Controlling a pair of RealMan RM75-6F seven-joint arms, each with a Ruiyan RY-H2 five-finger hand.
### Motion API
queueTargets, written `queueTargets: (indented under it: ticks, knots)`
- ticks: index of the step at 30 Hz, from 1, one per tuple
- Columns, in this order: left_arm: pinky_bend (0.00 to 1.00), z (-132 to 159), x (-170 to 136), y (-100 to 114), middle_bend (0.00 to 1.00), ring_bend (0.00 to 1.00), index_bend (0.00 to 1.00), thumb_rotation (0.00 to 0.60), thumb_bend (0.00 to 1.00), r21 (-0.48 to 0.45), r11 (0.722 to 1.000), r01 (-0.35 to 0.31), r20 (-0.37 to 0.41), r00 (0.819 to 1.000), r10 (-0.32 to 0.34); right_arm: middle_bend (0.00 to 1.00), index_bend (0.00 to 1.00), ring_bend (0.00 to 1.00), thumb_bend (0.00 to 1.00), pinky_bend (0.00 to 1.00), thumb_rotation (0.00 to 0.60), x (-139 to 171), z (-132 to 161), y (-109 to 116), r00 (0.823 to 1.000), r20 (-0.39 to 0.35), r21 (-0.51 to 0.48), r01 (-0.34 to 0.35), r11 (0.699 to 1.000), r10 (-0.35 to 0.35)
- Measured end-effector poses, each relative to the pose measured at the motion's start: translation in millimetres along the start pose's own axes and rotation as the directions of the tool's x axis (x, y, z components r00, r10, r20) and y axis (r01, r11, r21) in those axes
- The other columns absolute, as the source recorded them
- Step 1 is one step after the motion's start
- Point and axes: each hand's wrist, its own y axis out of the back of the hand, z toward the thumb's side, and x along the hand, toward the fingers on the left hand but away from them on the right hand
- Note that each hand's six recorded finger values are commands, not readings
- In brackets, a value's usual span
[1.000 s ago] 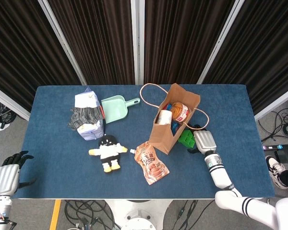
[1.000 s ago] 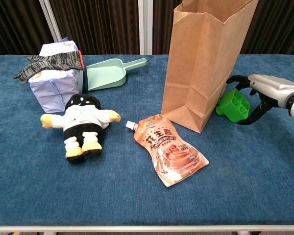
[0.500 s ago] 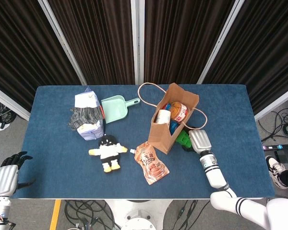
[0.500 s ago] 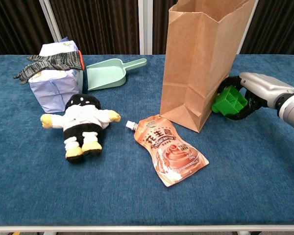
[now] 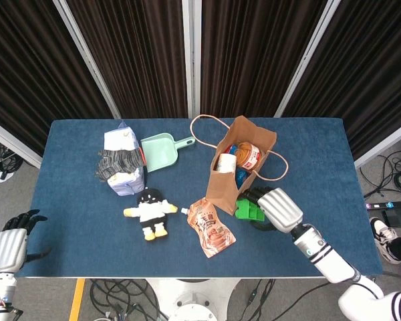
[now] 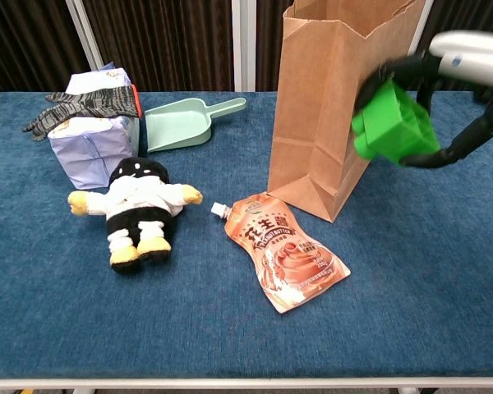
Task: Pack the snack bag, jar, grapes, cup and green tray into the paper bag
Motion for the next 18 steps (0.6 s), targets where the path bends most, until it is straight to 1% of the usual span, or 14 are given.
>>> queueTargets:
  ticks: [2,4,5,6,9,12,14,15,18]
  knots:
    - [0.22,0,0,1,0.29,0.21,0.37,0.600,0.12,0.001,1.000,-0.002,0.000,1.000,0.002,0.49,0.55,0.30,0.34,0.54,0.600,5,17,14,0.997,-0.066,-0.024,0.041,0.999,-0.042]
    - [0.22,0,-1,2,0.29,0.21,0.37,0.600,0.12,0.003,1.000,-0.004,0.000,1.000,0.004,0.49,0.55,0.30,0.34,0.53,0.600,9,34,31,0.986,-0.131,-0.071,0.091,0.993,-0.100]
    - [0.22,0,-1,2,0.29,0.21,0.37,0.600,0.11,0.004,1.000,-0.004,0.001,1.000,0.004,0.49,0.55,0.30,0.33,0.53,0.600,10,40,38,0.980,-0.152,-0.091,0.114,0.989,-0.127]
    - [0.22,0,-1,3,0.29,0.21,0.37,0.600,0.12,0.004,1.000,-0.005,0.001,1.000,0.005,0.49,0.55,0.30,0.33,0.53,0.600,10,46,49,0.971,-0.175,-0.109,0.148,0.983,-0.165]
    - [0.22,1,-1,3,0.29,0.21,0.37,0.600,0.12,0.005,1.000,-0.005,0.000,1.000,0.005,0.49,0.55,0.30,0.32,0.51,0.600,5,56,73,0.945,-0.211,-0.118,0.230,0.966,-0.251]
    - [0.22,1,-2,4,0.29,0.21,0.37,0.600,0.12,0.006,1.000,-0.005,-0.001,1.000,0.005,0.49,0.55,0.30,0.32,0.50,0.600,-7,61,95,0.923,-0.212,-0.121,0.302,0.946,-0.322]
    - [0.22,1,-2,3,0.29,0.21,0.37,0.600,0.12,0.005,1.000,-0.006,-0.003,1.000,0.006,0.49,0.55,0.30,0.32,0.50,0.600,-15,60,106,0.914,-0.195,-0.129,0.336,0.933,-0.356]
    - [0.22,1,-3,3,0.29,0.21,0.37,0.600,0.12,0.004,1.000,-0.005,-0.005,1.000,0.005,0.49,0.55,0.30,0.32,0.50,0.600,-21,57,112,0.911,-0.177,-0.134,0.352,0.926,-0.372]
    - [0.22,0,-3,2,0.29,0.21,0.37,0.600,0.11,0.003,1.000,-0.001,-0.008,1.000,0.001,0.49,0.56,0.29,0.31,0.48,0.600,-36,47,120,0.915,-0.113,-0.130,0.373,0.919,-0.387]
